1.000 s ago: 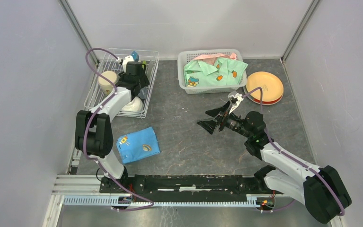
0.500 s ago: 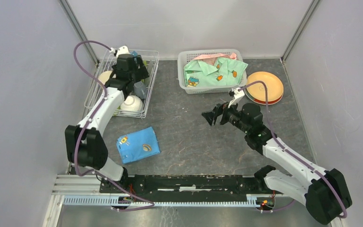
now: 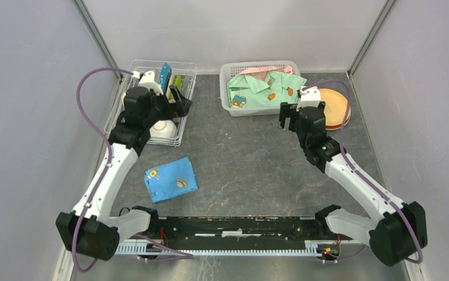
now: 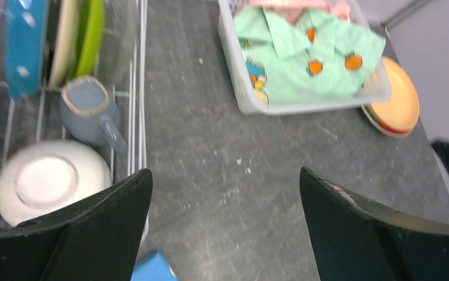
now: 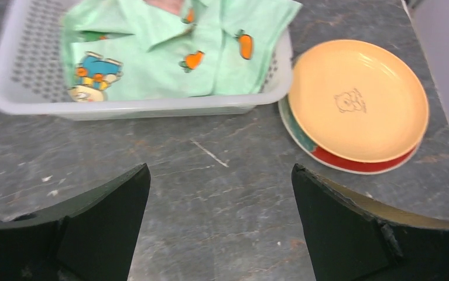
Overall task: Load the mixed dishes into the dish rack
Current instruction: Pick up the plate from the corner of the board.
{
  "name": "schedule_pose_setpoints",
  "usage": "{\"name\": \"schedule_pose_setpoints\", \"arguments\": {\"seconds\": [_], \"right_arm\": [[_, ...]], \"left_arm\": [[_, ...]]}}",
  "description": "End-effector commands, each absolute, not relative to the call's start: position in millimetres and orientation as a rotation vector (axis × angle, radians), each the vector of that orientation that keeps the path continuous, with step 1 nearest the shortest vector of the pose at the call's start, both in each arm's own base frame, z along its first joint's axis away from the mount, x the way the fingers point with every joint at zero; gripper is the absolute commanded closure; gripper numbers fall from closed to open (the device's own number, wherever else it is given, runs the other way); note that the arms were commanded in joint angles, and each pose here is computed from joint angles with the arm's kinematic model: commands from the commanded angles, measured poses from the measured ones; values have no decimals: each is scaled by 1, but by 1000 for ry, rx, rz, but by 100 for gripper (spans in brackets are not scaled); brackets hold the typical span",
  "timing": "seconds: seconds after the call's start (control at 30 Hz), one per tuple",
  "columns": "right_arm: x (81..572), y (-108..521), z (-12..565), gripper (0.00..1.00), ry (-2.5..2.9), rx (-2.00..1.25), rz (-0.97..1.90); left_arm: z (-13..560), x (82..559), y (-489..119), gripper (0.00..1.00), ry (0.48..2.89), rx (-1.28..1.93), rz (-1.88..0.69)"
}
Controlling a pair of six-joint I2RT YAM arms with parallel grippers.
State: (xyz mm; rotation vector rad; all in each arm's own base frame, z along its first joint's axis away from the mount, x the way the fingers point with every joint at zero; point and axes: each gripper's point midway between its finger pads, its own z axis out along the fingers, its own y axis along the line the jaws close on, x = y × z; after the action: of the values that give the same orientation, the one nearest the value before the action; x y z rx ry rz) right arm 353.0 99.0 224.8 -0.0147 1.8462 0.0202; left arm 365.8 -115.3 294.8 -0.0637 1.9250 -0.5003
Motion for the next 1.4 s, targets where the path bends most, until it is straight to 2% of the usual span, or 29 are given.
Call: {"name": "schedule_pose_setpoints", "arguments": {"seconds": [0.0, 0.1, 0.2, 0.43, 0.6, 0.7, 0.8, 0.87, 1.13, 1.37], "right_arm": [[377, 65, 224, 2, 1885, 104, -128], [392, 36, 212, 2, 1895, 234, -134], [403, -11, 205, 2, 1884, 385, -149], [417, -102, 182, 8, 1850, 679, -173], [423, -120, 161, 19, 1808, 765, -90], [428, -123, 142, 31, 1813, 824, -20], [425, -132, 127, 49, 1798, 898, -43], [423, -134, 121, 55, 1776, 923, -38], [419, -149, 94, 54, 1771, 1013, -56], [432, -146, 72, 58, 1793, 1036, 45]], "left_arm": [[274, 330, -133, 0, 1943, 66, -604], [260, 318, -139, 0, 1953, 108, -610], [243, 312, -139, 0, 1993, 167, -490], [260, 303, -147, 0, 1954, 204, -507], [259, 299, -151, 0, 1957, 236, -484], [264, 296, -152, 0, 1945, 247, -481], [264, 295, -153, 0, 1946, 248, -480], [263, 295, -152, 0, 1948, 248, -474], [260, 294, -153, 0, 1959, 261, -458], [259, 294, -148, 0, 1962, 258, -431]]}}
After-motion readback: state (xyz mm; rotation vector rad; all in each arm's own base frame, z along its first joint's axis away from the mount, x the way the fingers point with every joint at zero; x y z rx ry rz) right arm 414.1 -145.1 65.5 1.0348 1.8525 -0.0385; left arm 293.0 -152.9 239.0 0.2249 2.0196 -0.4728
